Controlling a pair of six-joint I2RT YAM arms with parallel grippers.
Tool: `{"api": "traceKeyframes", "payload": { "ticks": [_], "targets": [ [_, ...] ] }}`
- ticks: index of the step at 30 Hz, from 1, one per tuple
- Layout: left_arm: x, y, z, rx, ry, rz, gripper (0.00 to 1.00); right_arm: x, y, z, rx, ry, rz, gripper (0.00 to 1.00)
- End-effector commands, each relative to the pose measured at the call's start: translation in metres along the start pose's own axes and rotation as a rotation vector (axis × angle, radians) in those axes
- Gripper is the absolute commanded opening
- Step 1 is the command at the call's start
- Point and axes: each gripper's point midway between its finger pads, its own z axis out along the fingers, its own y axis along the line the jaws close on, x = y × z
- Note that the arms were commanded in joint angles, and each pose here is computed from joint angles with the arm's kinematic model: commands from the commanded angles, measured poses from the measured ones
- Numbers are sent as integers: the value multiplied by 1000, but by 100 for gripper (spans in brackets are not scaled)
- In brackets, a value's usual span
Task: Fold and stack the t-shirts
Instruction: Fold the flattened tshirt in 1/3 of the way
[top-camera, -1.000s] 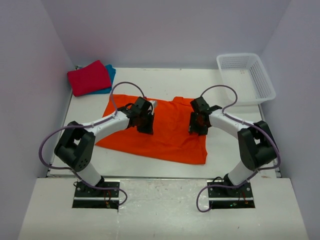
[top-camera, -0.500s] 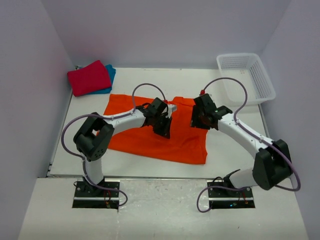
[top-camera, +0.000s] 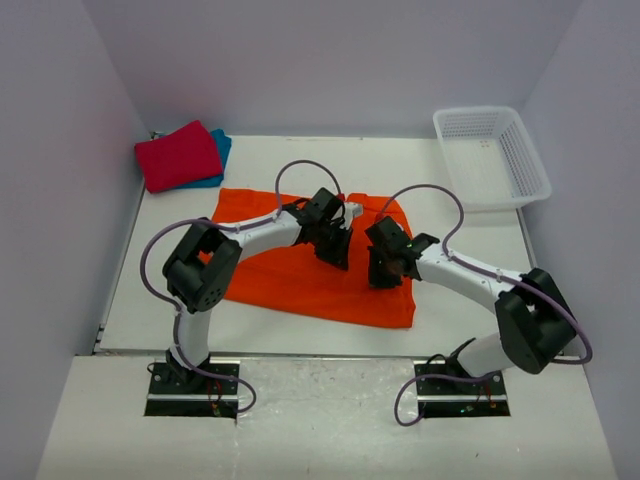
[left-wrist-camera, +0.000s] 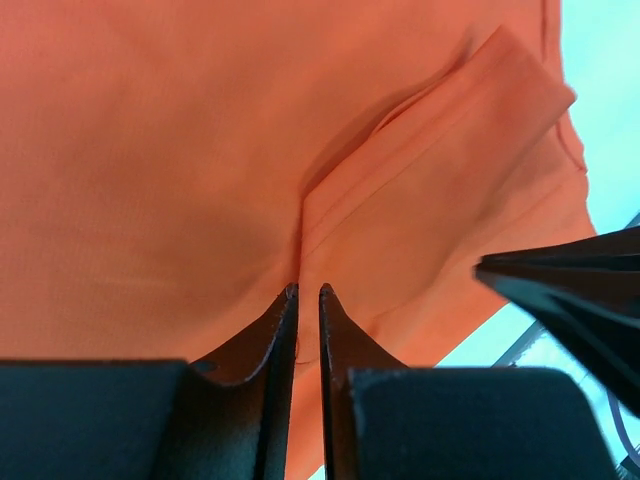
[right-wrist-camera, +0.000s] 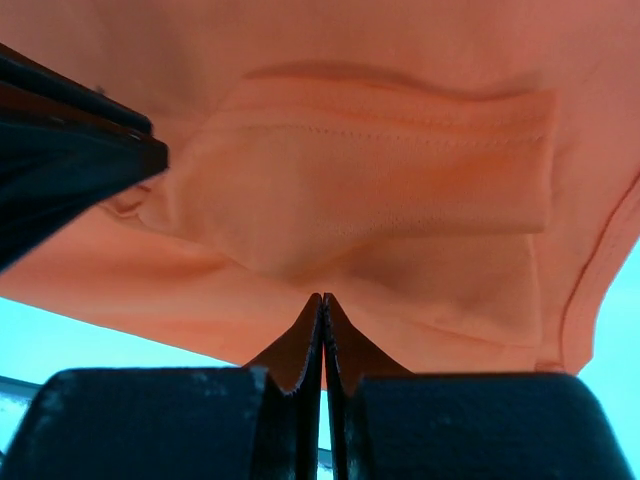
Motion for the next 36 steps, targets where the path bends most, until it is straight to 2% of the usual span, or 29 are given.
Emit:
{"api": "traceKeyframes", "payload": {
  "ticks": [1, 5, 10, 14, 17, 22, 25, 29, 31, 32, 33, 36],
  "targets": [
    [-14, -8, -6, 21, -15, 43, 15, 4, 5, 7, -4, 2, 72, 0],
    [-16, -12, -3, 49, -13, 44, 17, 15, -8, 20, 64, 35, 98, 0],
    [-12, -15, 8, 100, 14, 38, 20, 21, -7, 24, 61, 50, 106, 0],
    [-9, -14, 14, 112, 25, 42, 39, 24, -10, 27, 70, 58, 102, 0],
    [-9, -12, 16, 108, 23, 44, 48, 27, -9, 29, 62, 66, 103, 0],
    [-10, -13, 20, 117, 24, 36, 49, 30, -7, 31, 45, 74, 105, 0],
    [-10, -12, 23, 123, 25, 30, 45, 31, -8, 31, 47, 78, 105, 0],
    [-9, -9, 28, 124, 28, 23, 35, 31, -8, 30, 46, 74, 107, 0],
    [-9, -8, 28, 121, 30, 16, 27, 32, -8, 31, 45, 77, 109, 0],
    [-10, -9, 27, 118, 25, 17, 16, 33, -8, 32, 46, 81, 112, 0],
    [-8, -6, 26, 109, 26, 12, 10, 34, -8, 32, 47, 84, 113, 0],
    [-7, -5, 17, 77, 5, -6, 1, 37, -9, 35, 51, 89, 116, 0]
  ]
}}
